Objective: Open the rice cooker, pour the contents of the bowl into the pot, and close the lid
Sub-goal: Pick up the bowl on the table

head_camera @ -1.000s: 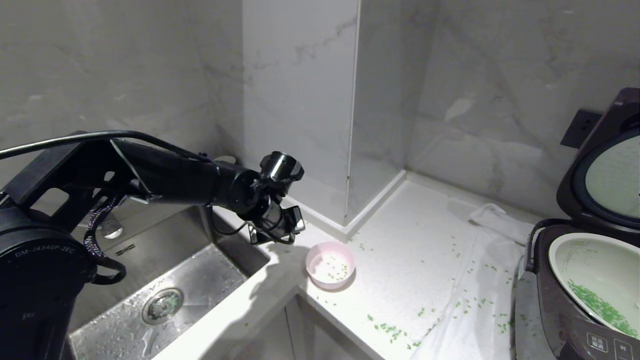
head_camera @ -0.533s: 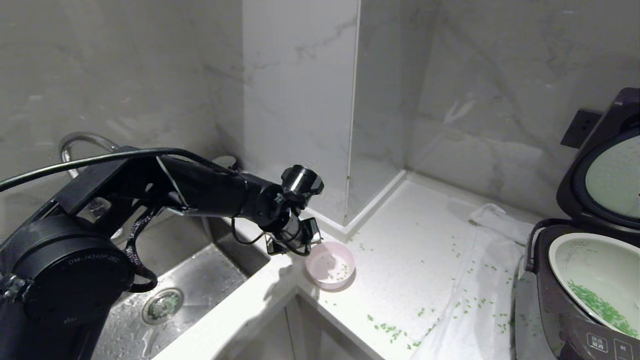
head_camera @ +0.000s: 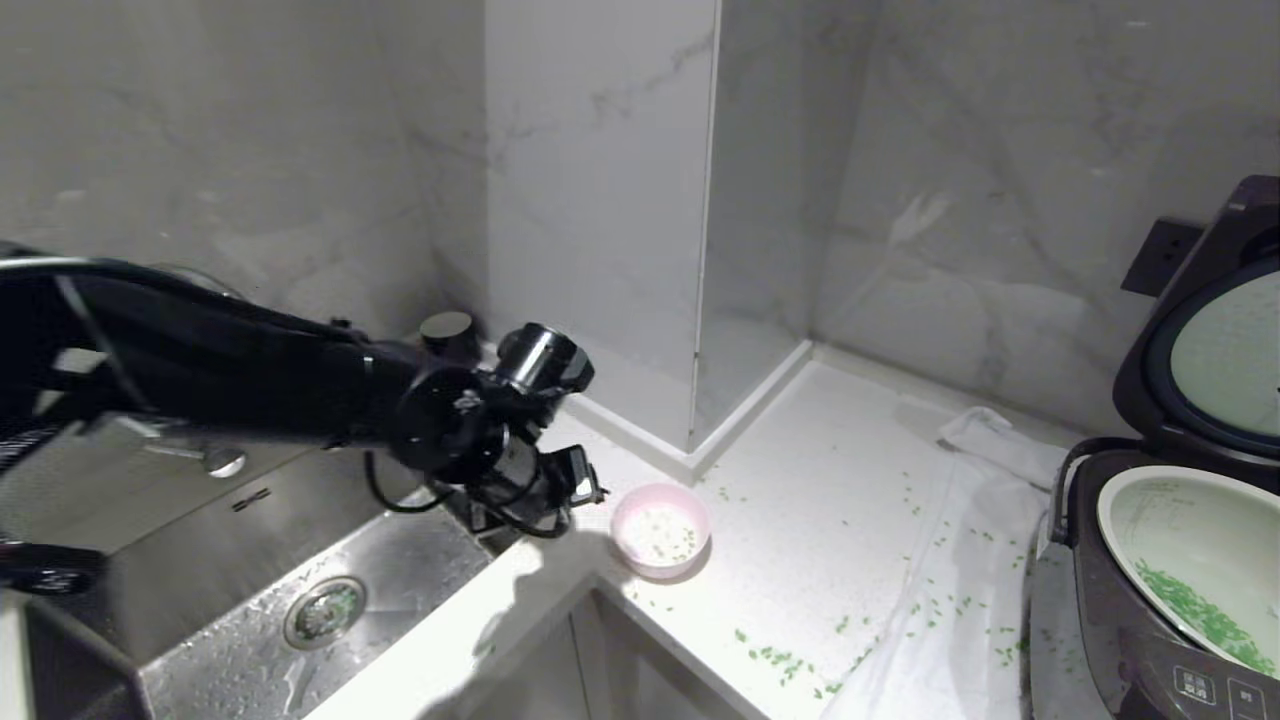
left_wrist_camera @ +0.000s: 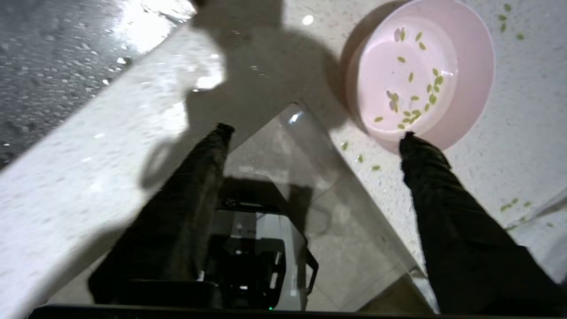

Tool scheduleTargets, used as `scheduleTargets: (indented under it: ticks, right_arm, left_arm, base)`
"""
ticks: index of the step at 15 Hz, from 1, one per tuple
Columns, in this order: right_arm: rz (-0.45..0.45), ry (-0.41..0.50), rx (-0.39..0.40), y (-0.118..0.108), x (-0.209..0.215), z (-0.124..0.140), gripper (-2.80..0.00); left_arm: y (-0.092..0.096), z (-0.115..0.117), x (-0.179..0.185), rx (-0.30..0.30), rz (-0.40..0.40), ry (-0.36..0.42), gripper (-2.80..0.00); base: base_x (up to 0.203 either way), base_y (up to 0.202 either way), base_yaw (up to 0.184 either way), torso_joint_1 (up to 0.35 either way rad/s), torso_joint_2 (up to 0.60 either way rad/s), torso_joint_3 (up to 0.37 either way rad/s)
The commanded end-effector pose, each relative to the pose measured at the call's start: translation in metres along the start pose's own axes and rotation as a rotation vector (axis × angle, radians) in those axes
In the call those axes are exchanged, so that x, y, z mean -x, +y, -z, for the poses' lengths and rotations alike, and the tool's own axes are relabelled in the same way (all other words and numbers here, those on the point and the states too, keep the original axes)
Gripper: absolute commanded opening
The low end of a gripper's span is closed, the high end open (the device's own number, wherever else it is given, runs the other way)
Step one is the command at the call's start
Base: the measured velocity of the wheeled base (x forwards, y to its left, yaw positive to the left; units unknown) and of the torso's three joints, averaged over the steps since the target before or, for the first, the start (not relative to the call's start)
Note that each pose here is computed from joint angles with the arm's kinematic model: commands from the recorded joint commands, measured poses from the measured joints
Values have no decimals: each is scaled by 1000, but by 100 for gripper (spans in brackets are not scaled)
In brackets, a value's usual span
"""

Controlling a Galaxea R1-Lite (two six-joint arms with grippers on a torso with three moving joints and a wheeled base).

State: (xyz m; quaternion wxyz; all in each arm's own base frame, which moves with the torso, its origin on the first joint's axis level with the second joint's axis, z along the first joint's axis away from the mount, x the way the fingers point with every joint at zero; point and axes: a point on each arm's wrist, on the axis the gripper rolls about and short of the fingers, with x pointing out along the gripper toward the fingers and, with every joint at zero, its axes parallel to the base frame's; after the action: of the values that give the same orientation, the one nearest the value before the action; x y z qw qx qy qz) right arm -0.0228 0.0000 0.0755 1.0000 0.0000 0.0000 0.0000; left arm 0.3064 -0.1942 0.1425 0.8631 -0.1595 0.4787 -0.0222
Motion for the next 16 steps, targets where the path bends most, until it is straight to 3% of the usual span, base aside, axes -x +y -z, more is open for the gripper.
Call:
scheduleTargets:
  ticks: [1,4,7,9,12,16]
  right_arm:
    - [0,2,-2,0,0,0,-280]
    - [0,2,-1,0,0,0,-280]
    - [0,2,0,0,0,0,-280]
    - [0,2,0,0,0,0,-280]
    - [0,2,-2,0,0,0,-280]
    - [0,2,0,0,0,0,-280]
  left_arm:
    - [37,10,95,11,108,-154,-280]
    - [81,41,168,-51,194,-352,-280]
    - [123,78,210,-150,180,-534,-280]
    - [149,98,231,-212,106,-673,-280]
    - [182,122,240,-272,-168,-803,-280]
    - [201,155,249,-275,-255,-920,-280]
  base:
    - [0,0,0,0,0,0]
    - [0,0,0,0,0,0]
    - [0,0,0,0,0,0]
    - [0,0,0,0,0,0]
    - [0,0,0,0,0,0]
    - [0,0,0,0,0,0]
